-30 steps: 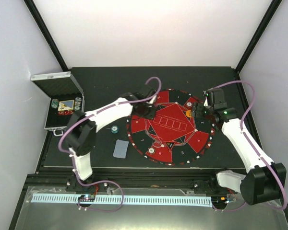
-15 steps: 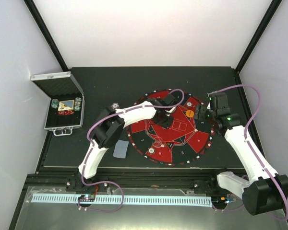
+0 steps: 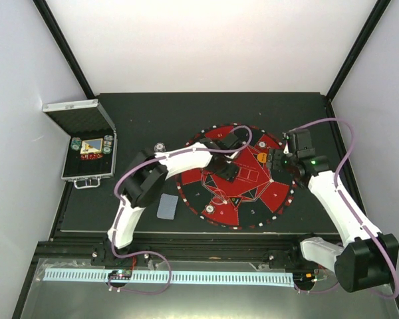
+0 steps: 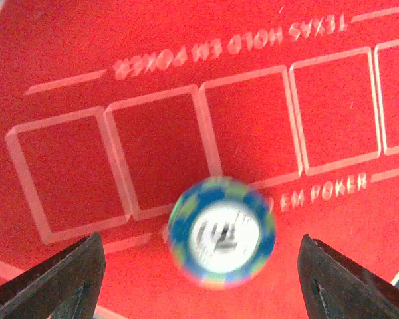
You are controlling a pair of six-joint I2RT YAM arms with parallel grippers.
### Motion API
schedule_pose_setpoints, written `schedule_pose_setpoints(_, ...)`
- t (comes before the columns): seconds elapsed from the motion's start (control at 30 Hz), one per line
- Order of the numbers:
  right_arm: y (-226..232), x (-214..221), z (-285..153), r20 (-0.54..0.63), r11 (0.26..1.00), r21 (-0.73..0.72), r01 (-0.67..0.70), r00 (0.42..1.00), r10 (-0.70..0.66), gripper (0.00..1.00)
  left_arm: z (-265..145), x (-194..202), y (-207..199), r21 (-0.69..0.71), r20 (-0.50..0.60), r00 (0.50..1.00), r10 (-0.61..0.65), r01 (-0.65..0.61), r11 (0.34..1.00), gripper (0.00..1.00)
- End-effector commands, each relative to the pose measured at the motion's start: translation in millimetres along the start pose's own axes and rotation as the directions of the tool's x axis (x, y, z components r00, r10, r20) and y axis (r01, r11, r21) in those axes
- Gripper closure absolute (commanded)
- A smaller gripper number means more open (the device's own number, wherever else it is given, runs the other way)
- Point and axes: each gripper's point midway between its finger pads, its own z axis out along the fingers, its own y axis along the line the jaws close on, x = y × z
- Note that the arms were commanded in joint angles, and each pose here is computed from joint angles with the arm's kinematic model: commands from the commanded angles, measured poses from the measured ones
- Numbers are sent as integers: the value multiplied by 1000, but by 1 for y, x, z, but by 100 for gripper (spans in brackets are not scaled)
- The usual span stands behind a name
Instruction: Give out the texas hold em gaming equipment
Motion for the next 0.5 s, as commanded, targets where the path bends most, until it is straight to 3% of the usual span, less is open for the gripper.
schedule_pose_setpoints(0.0,15,15,10,-62,998,-59,29,998,-33,11,-64,-16,15,-11,175,983,-54,56,998,18)
schedule_pose_setpoints(0.23,61,32,33,-148,981,-149,122,978,-144,12,-153,18,113,8,346,906,-245,259,966,12)
schedule_pose_setpoints(0.47,118,62,76,-262,939,-212,271,910,-321,12,-223,63,226,-58,428,827,-364,427,903,9)
